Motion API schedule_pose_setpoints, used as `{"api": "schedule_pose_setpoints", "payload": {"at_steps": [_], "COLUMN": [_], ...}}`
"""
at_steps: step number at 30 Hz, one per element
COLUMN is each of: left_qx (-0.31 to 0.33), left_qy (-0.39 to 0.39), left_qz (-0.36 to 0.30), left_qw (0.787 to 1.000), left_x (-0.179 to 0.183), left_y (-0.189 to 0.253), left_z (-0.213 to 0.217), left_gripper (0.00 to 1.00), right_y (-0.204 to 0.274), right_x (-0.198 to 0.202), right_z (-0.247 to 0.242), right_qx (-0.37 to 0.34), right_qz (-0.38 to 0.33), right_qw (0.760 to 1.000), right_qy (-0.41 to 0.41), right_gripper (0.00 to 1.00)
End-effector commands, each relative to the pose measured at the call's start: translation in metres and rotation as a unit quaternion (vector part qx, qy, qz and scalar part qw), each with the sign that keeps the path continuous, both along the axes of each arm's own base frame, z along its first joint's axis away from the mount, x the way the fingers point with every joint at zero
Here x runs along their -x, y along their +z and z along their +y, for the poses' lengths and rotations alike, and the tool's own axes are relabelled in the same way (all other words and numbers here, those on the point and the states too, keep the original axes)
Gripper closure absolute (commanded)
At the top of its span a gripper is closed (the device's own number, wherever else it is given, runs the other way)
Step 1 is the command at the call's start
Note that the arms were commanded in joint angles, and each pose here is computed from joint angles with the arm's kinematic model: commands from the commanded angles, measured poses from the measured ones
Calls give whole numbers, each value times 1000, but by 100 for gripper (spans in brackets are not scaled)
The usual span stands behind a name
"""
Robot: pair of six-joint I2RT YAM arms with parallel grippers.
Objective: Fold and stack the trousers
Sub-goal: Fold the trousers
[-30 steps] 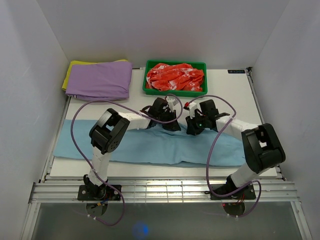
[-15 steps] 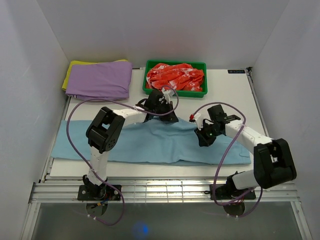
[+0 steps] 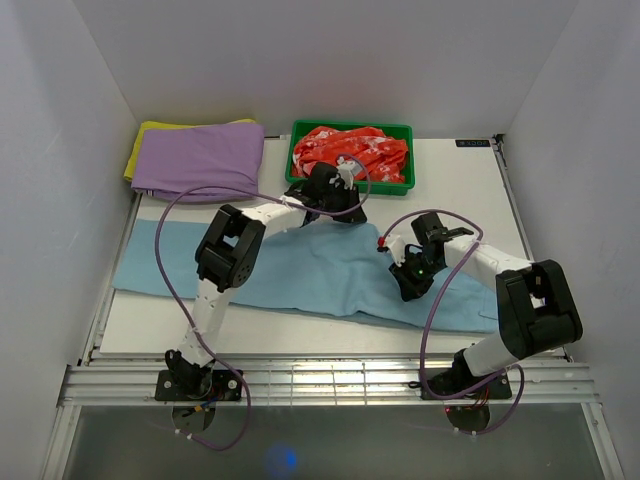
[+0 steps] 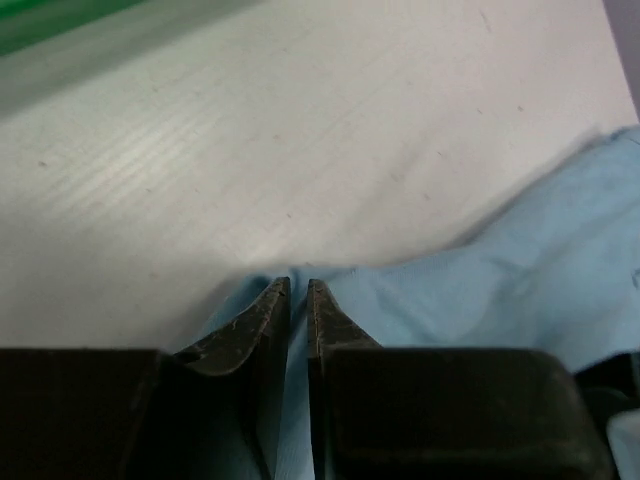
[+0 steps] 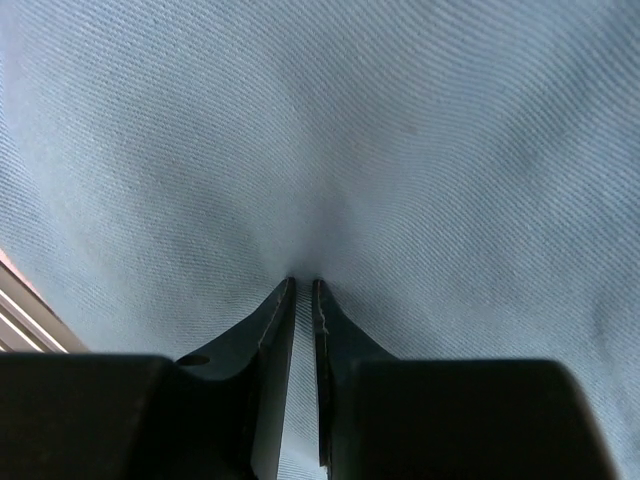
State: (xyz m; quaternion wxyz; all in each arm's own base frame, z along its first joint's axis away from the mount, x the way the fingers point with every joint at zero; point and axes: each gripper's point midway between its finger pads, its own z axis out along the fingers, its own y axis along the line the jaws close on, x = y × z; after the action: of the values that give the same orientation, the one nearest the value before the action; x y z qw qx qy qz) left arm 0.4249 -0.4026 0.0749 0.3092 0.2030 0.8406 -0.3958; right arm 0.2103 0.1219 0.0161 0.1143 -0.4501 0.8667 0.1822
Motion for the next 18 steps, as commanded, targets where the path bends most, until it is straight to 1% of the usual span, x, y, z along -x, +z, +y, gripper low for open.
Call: {"api": "schedule_pose_setpoints", "payload": {"at_steps": [1,3,4,5,7,8,9,10,11,12,13,14,15,16,17,18], "left_qx": [-12,-33,-34,-37,-37,-50,-71,-67,-75,-92,-88,-85,-102,-100,-90,-107], "left_qy": [31,38,41,46,25,14,3,-9,-25,-50,-60,-85,-120,-138,-153,-163], "left_qz": [-93,-77,-97,-102,-114,-136,-120,-135,-147,-129,-151,-150,-122,-118,-130,-93], "left_qw": [995,996,994,993,992,989,990,988,986,986,983,981,980,978,976,976], "left_x": [-59,-71,-82,-89,-84,-87,-77,-69,-62,-41,-25,-6,25,43,64,88], "left_y": [23,5,20,23,48,61,61,87,97,84,111,114,89,89,105,79], "left_z": [11,22,24,33,41,49,58,63,73,83,92,95,107,112,118,130], "left_gripper": [73,61,52,47,36,35,34,33,33,33,33,33,33,33,33,33], "right_y": [-29,-26,-24,-21,-12,-9,-5,-2,6,9,14,25,31,36,42,49], "right_x": [26,22,18,13,0,-5,-10,-15,-26,-30,-32,-44,-47,-47,-47,-48], "right_z": [-32,-34,-35,-37,-37,-39,-39,-40,-38,-37,-37,-32,-29,-26,-18,-12], "right_qx": [81,88,91,97,101,108,109,110,105,101,97,83,74,65,43,30], "right_qz": [39,31,24,13,-8,-18,-25,-29,-41,-41,-39,-50,-52,-48,-45,-44], "right_qw": [996,995,995,995,995,994,994,993,994,994,994,995,996,997,998,998], "right_qy": [20,20,20,18,13,9,7,3,-4,-10,-13,-20,-22,-22,-19,-18], "right_gripper": [82,81,80,79,74,72,68,67,66,63,61,58,49,45,40,32]}}
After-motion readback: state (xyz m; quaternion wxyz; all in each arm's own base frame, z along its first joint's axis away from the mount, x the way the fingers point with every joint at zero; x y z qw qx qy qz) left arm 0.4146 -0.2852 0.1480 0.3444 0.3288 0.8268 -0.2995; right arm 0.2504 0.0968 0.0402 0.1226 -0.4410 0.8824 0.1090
